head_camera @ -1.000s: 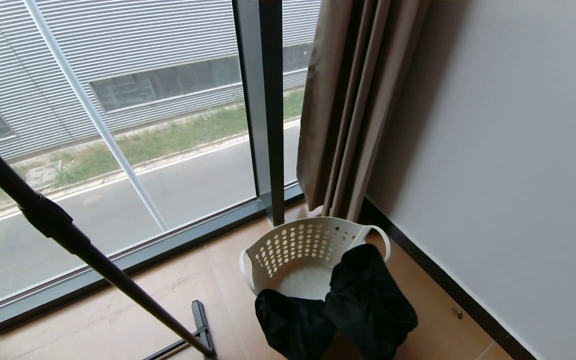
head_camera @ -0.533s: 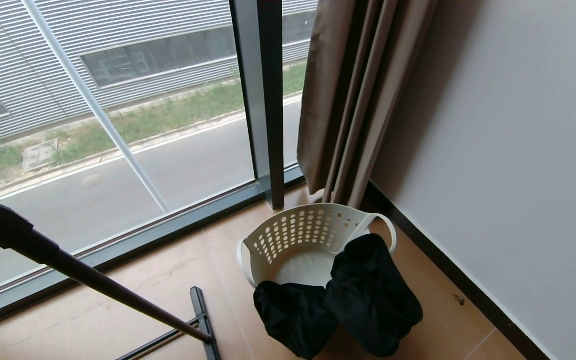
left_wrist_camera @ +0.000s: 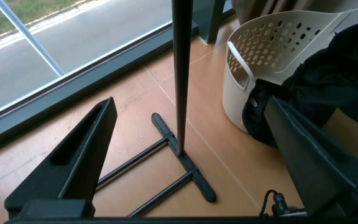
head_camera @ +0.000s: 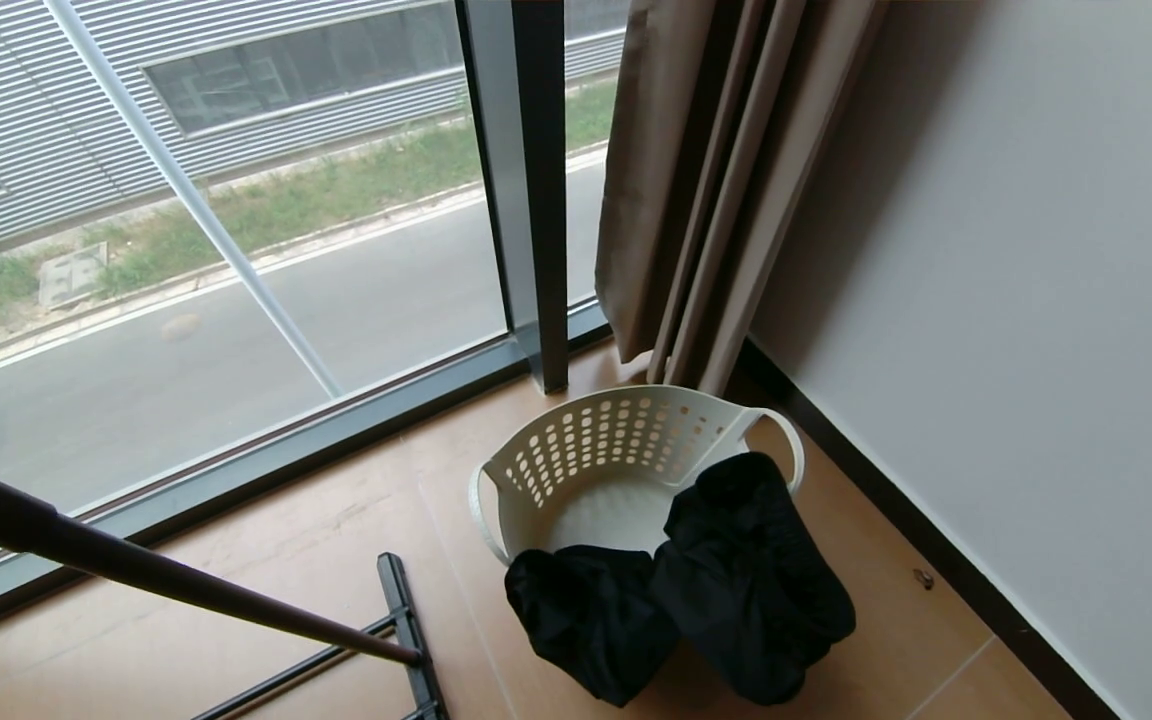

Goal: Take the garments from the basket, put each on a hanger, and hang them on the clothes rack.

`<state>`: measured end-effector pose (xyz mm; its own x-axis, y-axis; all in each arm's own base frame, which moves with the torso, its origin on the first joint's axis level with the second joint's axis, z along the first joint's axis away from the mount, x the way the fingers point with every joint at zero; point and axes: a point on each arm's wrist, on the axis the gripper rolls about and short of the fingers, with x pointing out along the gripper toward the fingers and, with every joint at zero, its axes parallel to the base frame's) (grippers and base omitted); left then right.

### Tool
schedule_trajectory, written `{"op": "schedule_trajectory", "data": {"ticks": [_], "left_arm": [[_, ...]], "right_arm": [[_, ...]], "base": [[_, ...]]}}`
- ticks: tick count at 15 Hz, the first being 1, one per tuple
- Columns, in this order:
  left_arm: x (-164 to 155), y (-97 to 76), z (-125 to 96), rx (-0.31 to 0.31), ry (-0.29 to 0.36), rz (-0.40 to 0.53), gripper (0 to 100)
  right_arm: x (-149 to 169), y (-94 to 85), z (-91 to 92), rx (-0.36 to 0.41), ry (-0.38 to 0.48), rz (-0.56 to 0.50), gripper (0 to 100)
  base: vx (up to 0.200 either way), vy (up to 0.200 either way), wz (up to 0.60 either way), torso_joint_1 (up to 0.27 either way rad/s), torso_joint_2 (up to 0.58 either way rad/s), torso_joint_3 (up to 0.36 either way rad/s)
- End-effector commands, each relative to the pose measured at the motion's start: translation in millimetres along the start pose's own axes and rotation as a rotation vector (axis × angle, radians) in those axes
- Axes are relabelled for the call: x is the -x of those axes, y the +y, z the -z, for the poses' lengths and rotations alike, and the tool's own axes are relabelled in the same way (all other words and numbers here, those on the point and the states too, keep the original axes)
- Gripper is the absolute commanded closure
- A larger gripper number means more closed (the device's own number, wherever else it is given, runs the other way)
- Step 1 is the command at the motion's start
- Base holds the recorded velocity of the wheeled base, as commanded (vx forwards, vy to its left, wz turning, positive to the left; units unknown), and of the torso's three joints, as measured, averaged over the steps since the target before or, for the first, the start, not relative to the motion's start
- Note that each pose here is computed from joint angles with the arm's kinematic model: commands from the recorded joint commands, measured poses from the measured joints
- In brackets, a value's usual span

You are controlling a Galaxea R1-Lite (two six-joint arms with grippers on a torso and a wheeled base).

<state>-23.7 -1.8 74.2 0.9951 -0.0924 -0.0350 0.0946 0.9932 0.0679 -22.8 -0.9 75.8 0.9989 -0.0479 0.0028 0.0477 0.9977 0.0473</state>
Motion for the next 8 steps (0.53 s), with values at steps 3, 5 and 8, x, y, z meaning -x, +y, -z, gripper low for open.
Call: {"op": "schedule_trajectory", "data": {"ticks": [3,5,8], "left_arm": [[-0.1,-0.1,0.2,0.001,0.002,0.003,0],[-0.2,-0.1,0.5,-0.007,0.002,0.003,0],[-0.2,-0.1,0.5,-0.013,0.001,0.003,0]], "right_arm": [[0.0,0.0,0.1,0.000,0.001,0.000,0],[0.0,0.0,0.1,0.004,0.001,-0.002,0],[0.0,0.0,0.3,0.004,0.003,-0.002,0]], "base": [[0.000,0.000,0.00,0.006,0.00,-0.154],[0.000,0.000,0.00,-0.001,0.00,-0.028],[0.000,0.000,0.00,0.003,0.00,-0.063]]}}
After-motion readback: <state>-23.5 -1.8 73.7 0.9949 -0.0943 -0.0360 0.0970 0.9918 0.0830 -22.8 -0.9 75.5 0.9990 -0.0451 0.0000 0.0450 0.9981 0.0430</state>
